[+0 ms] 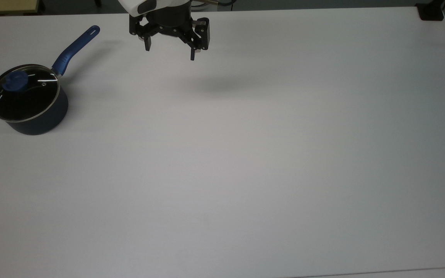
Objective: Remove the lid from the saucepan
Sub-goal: 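Move the gripper over the saucepan and lower it to the lid's blue knob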
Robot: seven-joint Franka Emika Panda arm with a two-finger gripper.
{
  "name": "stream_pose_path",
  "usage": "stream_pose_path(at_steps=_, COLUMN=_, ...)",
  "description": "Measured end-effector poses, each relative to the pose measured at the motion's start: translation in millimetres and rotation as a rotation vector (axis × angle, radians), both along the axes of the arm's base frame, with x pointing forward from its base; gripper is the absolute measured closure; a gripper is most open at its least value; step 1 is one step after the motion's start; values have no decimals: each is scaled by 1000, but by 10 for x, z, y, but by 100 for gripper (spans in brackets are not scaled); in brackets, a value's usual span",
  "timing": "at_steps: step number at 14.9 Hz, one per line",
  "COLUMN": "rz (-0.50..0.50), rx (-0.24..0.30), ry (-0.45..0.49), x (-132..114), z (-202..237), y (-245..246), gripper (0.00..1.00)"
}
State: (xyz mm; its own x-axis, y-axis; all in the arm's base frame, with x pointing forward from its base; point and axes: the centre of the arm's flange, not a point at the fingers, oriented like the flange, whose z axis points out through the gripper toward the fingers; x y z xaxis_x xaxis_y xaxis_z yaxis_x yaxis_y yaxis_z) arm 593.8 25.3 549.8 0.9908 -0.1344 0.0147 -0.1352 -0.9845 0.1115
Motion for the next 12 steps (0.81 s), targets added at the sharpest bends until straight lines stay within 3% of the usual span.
stream_pose_path(at_steps=9, rz=-5, rx=0, ry=0, x=1, z=0, y=-29, gripper=0)
stream_pose_path(at_steps=12, rz=-3, rx=-6, ry=8, x=10, z=-14, y=-302, gripper=0)
